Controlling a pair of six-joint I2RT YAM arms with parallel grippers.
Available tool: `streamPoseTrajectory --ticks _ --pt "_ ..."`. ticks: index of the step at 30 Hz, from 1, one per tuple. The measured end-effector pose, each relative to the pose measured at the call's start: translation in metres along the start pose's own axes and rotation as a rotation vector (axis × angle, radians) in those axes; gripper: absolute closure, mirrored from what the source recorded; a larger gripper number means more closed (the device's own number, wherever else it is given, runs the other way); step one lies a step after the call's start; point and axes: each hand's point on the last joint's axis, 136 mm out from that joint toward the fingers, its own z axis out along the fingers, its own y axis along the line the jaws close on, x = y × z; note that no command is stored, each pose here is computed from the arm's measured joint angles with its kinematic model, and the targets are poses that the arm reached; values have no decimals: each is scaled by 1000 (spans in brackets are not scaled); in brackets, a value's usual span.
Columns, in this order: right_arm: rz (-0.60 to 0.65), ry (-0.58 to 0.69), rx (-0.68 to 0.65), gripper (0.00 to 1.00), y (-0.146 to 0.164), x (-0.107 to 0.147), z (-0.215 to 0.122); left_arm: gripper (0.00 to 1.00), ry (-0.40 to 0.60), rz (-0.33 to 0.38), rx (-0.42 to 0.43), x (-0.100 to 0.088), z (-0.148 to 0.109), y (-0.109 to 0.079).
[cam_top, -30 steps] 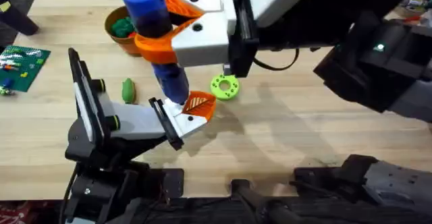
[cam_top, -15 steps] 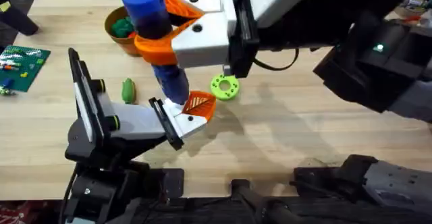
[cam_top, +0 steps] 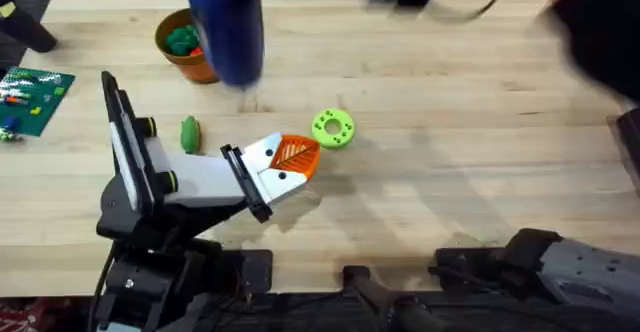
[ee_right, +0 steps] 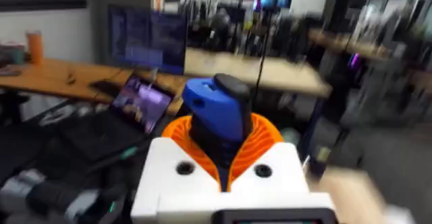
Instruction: Pick up the gripper from the table and insert it into the empty holder that is missing its gripper. Then pick up a screw, insert it into the mounting hole, and use the screwdriver to tighten it. Finally, clean up the table by picking up the vegetable and placing it into the bucket.
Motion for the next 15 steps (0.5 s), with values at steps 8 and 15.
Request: streamPoseTrajectory --ticks 8,15 --pt "-2 20 -46 956 17 -27 -5 985 0 0 0 0 0 0" --pt "100 172 12 956 -7 20 -24 985 0 0 0 0 0 0"
